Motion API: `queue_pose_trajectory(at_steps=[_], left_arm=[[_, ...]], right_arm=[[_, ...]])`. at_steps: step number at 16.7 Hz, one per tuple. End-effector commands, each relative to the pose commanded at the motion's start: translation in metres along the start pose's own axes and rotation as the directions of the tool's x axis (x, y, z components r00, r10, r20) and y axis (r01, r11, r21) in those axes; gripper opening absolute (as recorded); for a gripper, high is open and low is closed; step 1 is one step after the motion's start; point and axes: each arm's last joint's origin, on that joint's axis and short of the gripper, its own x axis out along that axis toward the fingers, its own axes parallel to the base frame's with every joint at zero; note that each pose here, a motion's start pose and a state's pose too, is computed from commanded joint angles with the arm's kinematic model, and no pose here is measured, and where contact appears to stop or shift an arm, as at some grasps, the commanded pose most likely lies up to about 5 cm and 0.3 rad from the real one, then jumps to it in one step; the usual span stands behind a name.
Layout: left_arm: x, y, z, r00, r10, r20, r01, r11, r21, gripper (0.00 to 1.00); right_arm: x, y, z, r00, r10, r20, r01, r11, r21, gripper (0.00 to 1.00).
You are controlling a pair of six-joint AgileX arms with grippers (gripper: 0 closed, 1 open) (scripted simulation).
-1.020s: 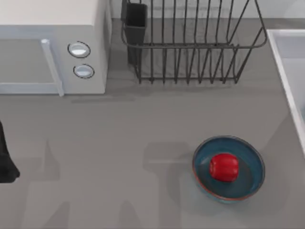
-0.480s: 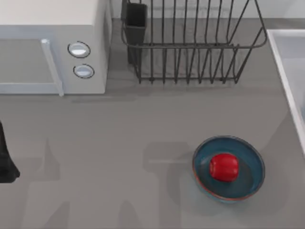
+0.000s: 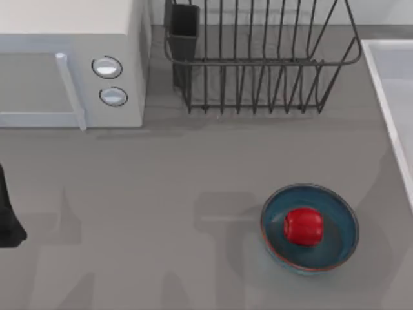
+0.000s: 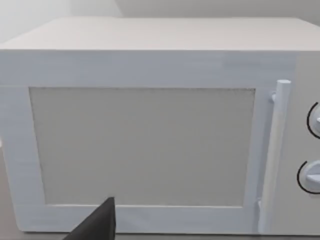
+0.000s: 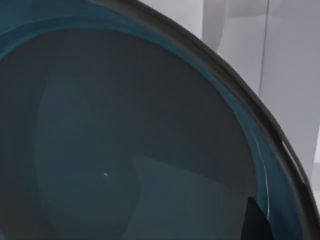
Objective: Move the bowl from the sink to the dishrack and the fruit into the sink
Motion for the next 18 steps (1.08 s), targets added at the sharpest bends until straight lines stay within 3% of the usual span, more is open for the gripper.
queue_pose_trajectory(at_steps=[5,8,12,18], left_arm=[[0.000,0.000,0.000,1.000,0.000,0.000,0.000,1.000,0.000,1.00],[0.000,0.000,0.000,1.000,0.000,0.000,0.000,1.000,0.000,1.00],[0.000,0.000,0.000,1.000,0.000,0.000,0.000,1.000,0.000,1.00],[0.000,0.000,0.000,1.000,0.000,0.000,0.000,1.000,0.000,1.00]], right_arm=[[-0.133,-0.006,-0.094,1.000,-0.013,0.019,0.013,1.000,-0.002,0.00],[-0.189,0.010,-0.159,0.999,-0.020,0.026,0.020,1.000,0.000,0.00],[-0.221,0.032,-0.215,1.000,-0.009,0.016,0.009,1.000,0.003,0.00],[-0.225,0.037,-0.224,1.000,-0.005,0.014,0.005,1.000,0.001,0.00]])
